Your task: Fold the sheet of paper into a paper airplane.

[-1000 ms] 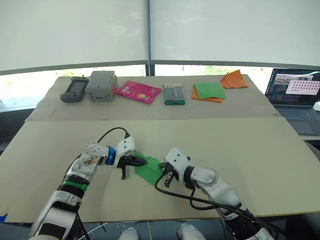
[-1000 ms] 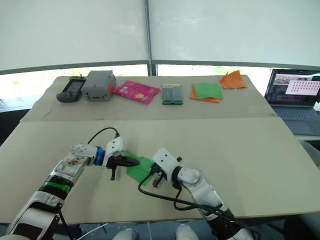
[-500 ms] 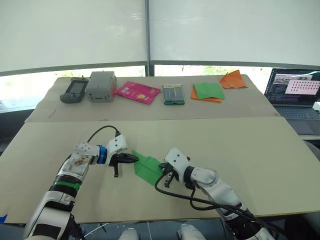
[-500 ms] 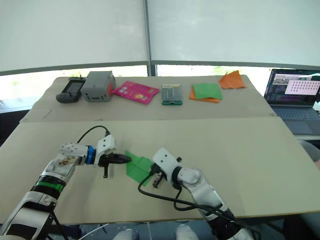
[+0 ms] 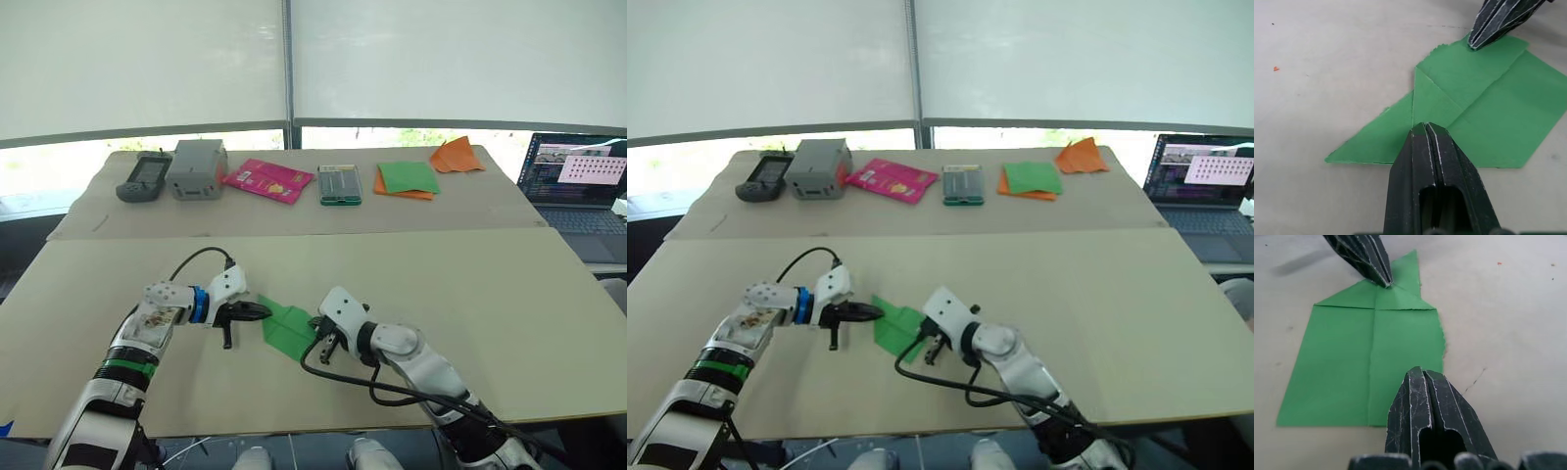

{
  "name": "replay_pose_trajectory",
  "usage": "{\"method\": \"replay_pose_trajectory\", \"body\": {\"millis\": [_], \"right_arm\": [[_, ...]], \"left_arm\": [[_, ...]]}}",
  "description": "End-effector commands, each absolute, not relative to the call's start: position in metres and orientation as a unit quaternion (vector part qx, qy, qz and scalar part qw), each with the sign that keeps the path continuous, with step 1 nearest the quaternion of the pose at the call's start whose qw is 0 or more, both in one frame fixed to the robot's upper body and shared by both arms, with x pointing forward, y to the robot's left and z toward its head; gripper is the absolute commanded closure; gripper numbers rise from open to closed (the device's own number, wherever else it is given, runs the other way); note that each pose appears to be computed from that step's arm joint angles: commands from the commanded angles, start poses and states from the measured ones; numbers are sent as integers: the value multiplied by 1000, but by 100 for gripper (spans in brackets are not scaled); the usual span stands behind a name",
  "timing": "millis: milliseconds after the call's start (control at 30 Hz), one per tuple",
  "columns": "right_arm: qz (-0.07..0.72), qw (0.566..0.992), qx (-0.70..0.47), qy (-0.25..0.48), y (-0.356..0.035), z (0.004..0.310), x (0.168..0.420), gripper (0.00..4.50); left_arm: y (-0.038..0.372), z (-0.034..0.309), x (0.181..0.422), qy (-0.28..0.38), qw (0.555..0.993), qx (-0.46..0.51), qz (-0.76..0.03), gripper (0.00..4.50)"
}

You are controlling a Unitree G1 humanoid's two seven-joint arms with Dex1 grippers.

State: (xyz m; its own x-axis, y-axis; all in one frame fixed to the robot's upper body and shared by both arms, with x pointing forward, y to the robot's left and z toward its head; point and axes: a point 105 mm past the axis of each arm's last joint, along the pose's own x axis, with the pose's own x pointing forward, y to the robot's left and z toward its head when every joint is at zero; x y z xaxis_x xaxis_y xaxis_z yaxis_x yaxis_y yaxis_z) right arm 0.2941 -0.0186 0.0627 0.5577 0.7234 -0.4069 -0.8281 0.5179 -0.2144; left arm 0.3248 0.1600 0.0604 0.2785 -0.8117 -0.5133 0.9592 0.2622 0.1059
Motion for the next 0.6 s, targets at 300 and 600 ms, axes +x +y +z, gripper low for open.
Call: {"method": "replay_pose_trajectory", "body": {"millis": [300, 600], "right_arm": [[506, 819, -237, 132, 11, 56, 301, 447], [528, 797, -253, 147, 16, 44, 291, 447]], "left_arm": [[160, 33, 316, 235, 752, 224, -574, 450], [164, 30, 315, 239, 754, 227, -568, 450]]}}
